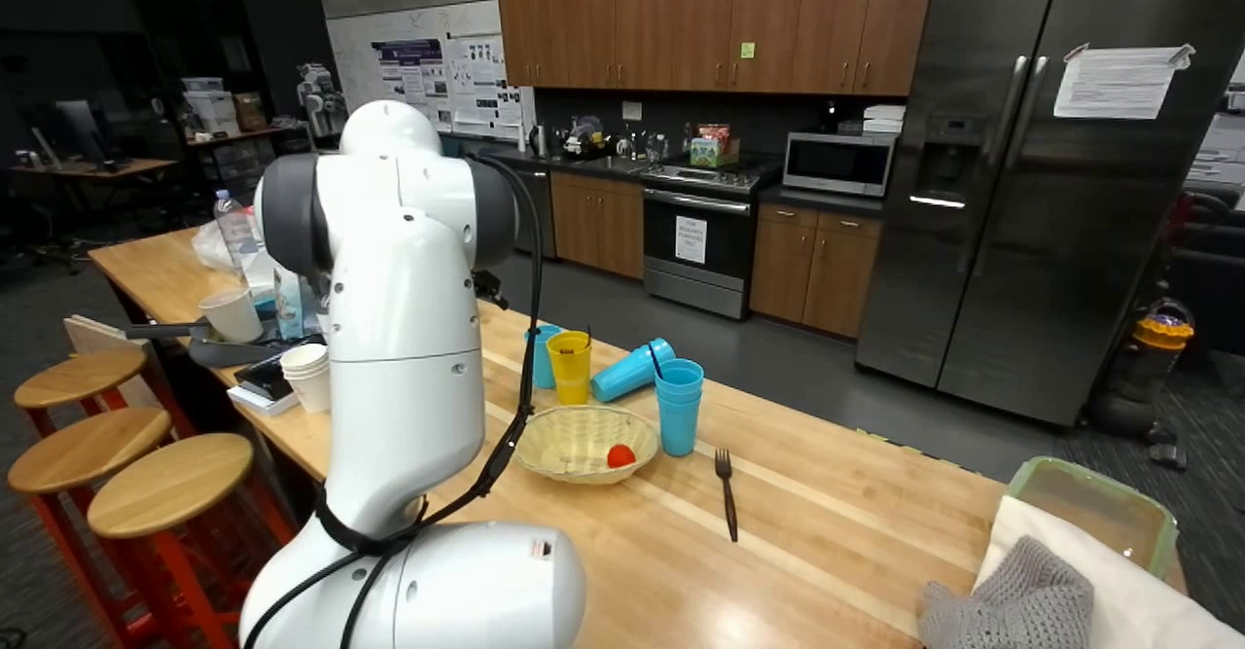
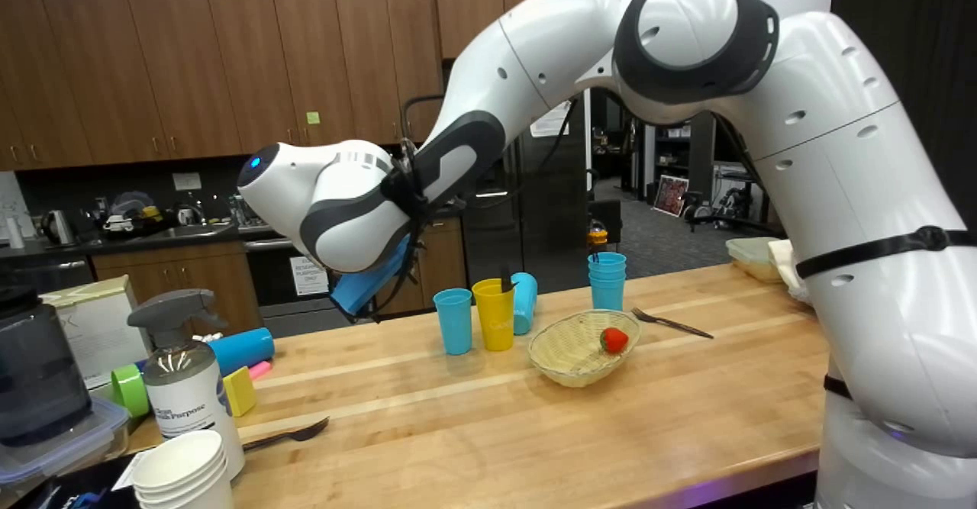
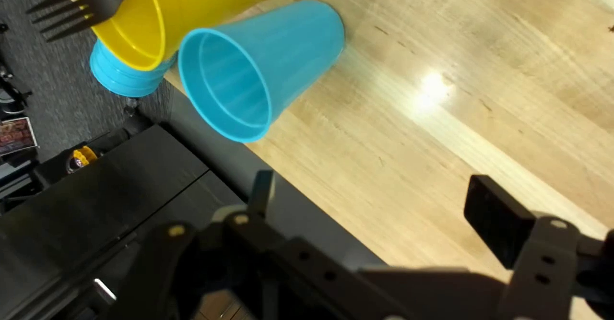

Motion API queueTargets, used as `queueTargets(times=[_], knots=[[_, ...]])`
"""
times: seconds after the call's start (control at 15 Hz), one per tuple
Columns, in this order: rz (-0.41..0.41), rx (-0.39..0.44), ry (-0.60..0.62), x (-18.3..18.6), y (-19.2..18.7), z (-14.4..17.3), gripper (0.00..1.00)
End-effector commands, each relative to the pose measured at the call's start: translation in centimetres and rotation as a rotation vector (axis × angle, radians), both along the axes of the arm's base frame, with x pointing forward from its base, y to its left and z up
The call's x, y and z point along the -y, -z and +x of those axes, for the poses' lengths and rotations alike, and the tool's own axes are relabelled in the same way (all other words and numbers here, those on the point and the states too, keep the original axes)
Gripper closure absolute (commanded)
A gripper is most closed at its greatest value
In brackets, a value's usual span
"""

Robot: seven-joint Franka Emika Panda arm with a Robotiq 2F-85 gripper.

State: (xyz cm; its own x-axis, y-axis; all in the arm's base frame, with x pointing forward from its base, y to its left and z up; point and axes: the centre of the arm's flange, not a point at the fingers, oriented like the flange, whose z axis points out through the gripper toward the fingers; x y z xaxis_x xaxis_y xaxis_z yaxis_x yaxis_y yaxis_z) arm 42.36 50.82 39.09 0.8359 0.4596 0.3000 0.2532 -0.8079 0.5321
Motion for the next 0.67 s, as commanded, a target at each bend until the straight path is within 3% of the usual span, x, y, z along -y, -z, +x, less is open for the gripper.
queueTargets(times=[0.0,0.6], knots=[[-0.001,-0.002,-0.001,-0.07,0.16,0.04,0.0],[0.001,-0.002,-0.005,-0.2,-0.03,0.15,0.0]])
